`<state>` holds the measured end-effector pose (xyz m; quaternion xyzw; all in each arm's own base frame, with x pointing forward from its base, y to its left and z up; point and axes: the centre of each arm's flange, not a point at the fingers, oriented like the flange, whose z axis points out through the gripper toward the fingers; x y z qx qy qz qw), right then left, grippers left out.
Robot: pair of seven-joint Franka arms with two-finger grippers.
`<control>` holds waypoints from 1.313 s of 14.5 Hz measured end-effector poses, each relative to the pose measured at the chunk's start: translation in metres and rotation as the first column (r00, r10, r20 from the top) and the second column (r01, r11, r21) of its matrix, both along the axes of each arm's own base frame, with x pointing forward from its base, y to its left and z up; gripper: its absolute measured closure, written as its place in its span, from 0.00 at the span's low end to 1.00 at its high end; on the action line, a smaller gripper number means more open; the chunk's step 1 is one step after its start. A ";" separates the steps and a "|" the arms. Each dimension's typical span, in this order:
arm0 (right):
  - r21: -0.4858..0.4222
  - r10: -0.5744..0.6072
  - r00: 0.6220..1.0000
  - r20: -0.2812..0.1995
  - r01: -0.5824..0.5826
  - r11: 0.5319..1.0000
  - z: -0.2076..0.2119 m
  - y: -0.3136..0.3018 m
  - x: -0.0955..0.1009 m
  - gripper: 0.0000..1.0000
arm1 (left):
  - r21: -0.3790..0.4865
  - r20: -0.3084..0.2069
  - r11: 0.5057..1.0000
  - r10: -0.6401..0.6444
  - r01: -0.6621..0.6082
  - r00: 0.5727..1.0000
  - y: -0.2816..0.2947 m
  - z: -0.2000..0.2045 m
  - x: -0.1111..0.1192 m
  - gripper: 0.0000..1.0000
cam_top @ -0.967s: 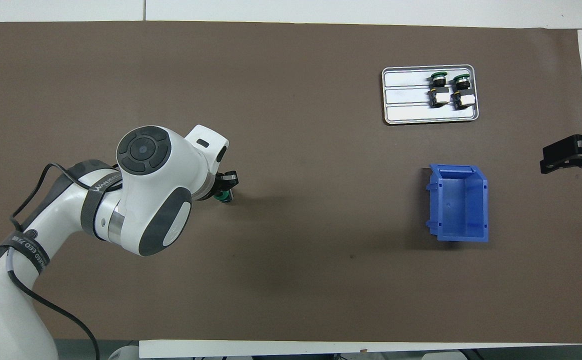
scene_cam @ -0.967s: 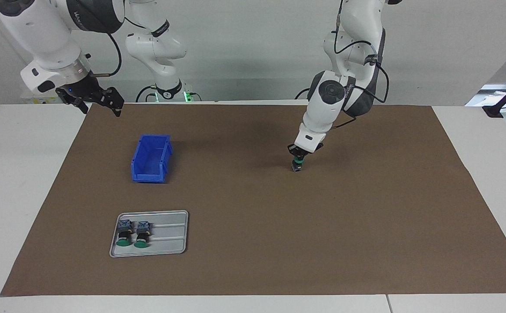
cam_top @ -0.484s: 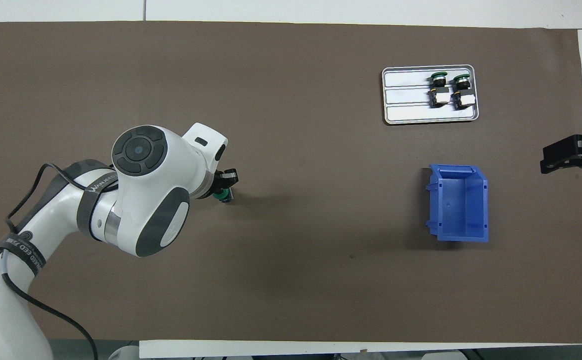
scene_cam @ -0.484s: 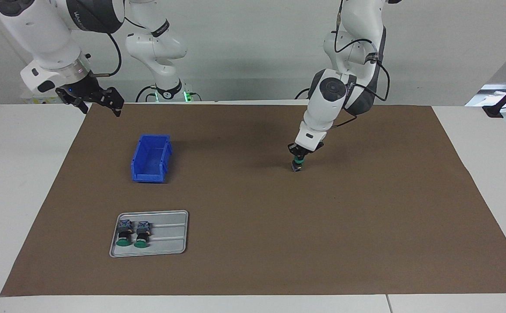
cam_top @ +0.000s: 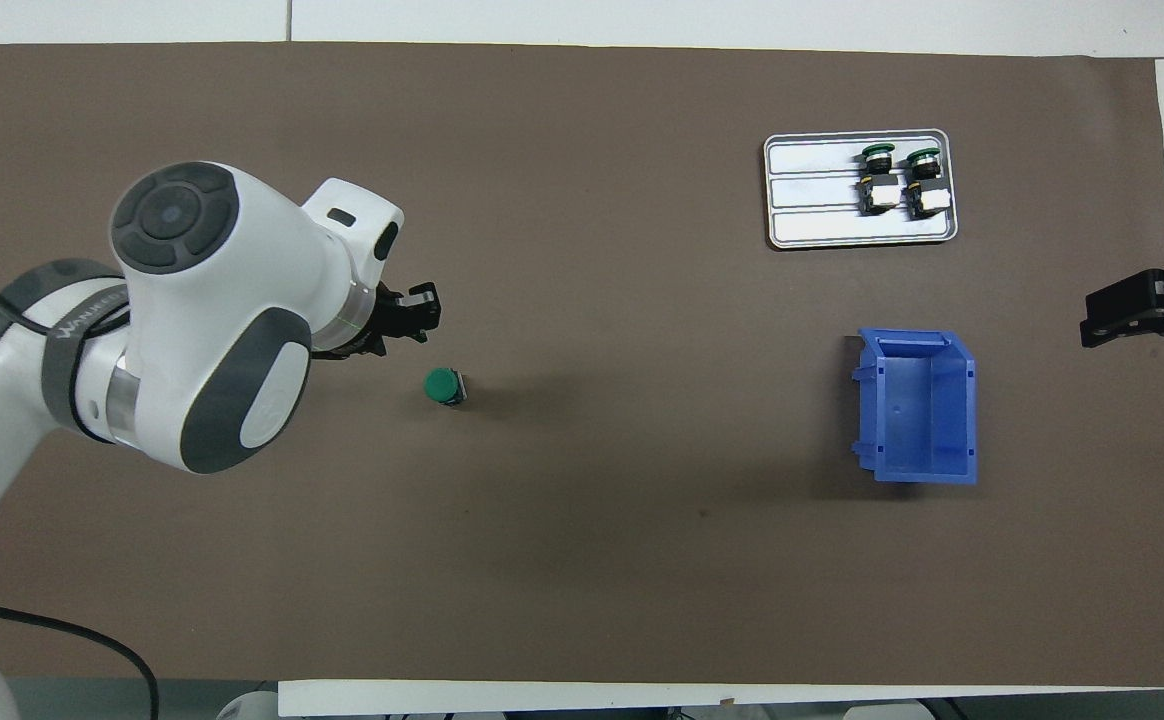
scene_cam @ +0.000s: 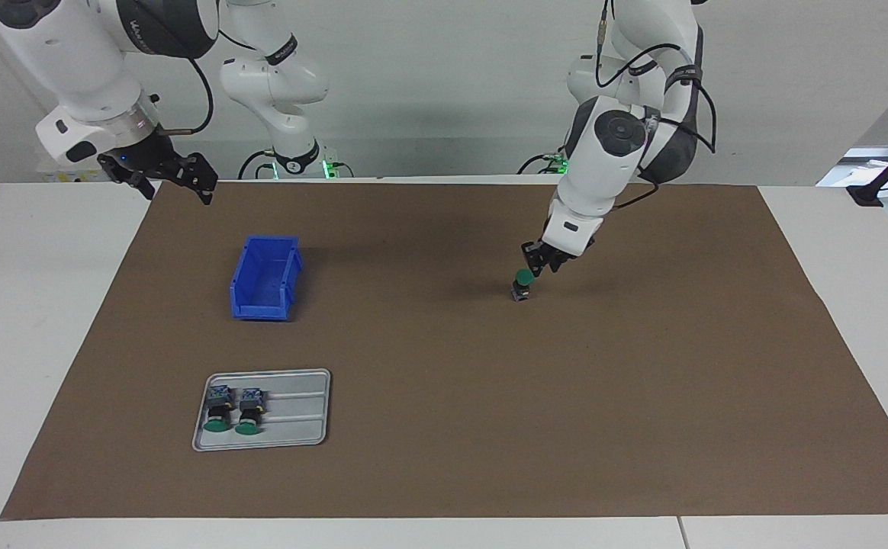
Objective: Place and press button with both arms
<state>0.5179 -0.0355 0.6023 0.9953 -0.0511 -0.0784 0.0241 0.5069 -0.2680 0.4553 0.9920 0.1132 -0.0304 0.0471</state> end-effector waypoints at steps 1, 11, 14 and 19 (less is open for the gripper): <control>0.000 0.000 1.000 0.000 0.000 1.000 0.000 0.000 0.000 0.01 | -0.005 0.010 1.000 0.011 -0.011 1.000 0.014 0.006 0.006 0.29; 0.000 0.000 1.000 0.000 0.000 1.000 0.000 0.000 0.000 0.01 | 0.068 -0.097 0.994 -0.075 0.082 0.992 0.157 0.062 0.033 0.00; 0.000 0.000 1.000 0.000 0.000 1.000 0.000 0.000 0.000 0.01 | 0.106 -0.131 0.984 -0.128 0.143 0.983 0.170 0.081 0.031 0.00; 0.002 -0.003 1.000 -0.024 0.003 1.000 0.003 -0.001 -0.007 0.01 | 0.116 -0.152 0.979 -0.147 0.166 0.977 0.213 0.126 0.030 0.00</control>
